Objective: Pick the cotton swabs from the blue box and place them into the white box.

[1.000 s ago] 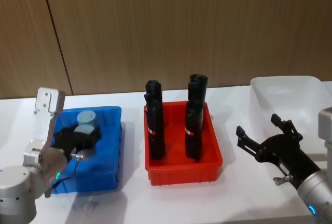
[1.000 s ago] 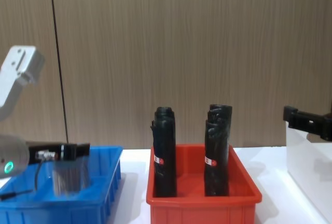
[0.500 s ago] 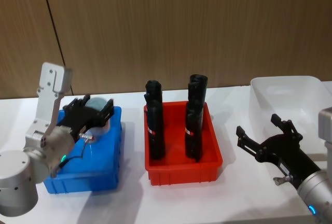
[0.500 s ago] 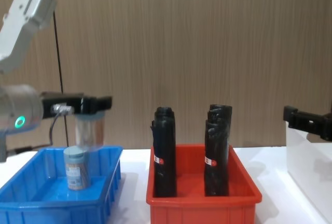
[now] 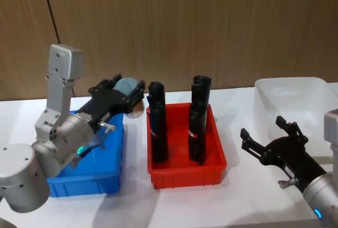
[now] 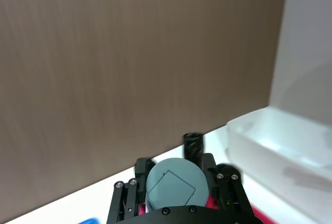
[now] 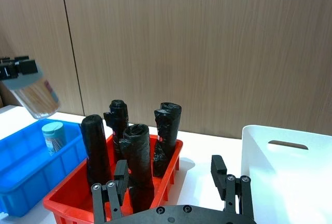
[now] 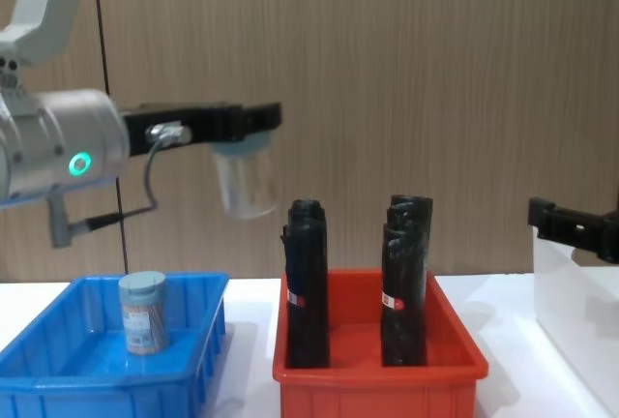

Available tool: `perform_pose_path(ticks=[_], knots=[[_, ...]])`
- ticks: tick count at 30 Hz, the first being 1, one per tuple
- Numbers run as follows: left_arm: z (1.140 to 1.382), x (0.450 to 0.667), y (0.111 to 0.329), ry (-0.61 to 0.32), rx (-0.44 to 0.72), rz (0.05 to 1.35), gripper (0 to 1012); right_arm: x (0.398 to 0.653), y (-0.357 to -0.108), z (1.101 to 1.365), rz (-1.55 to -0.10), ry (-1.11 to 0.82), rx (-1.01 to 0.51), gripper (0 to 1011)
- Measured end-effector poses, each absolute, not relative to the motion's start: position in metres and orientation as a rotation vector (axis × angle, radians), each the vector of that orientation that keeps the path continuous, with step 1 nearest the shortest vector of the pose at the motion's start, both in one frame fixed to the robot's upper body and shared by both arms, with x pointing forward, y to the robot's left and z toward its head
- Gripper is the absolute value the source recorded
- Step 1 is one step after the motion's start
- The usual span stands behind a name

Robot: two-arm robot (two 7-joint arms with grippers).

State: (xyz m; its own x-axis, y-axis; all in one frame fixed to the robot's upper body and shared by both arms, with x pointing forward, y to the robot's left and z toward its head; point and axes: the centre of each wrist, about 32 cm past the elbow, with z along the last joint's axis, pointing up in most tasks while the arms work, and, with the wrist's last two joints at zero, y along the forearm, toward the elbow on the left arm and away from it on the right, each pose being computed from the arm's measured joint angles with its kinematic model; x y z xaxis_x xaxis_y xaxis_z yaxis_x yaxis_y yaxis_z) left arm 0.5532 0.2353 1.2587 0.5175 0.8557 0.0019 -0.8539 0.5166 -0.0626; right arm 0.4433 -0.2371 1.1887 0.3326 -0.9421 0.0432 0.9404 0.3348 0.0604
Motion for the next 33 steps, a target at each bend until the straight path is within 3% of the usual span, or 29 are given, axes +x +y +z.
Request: perform_pose_path(ticks=[15,33], knots=[[1.274,0.556,0.213,-0.005,-0.160,0.869,659,0.443,-0.237,1.189,-1.229,-0.075,0.026,1002],[1.295,0.572,0.195,0.038,-0.134,0.768,659,0.443,-0.237,1.189,-1.230,-0.075,0.026,1002]])
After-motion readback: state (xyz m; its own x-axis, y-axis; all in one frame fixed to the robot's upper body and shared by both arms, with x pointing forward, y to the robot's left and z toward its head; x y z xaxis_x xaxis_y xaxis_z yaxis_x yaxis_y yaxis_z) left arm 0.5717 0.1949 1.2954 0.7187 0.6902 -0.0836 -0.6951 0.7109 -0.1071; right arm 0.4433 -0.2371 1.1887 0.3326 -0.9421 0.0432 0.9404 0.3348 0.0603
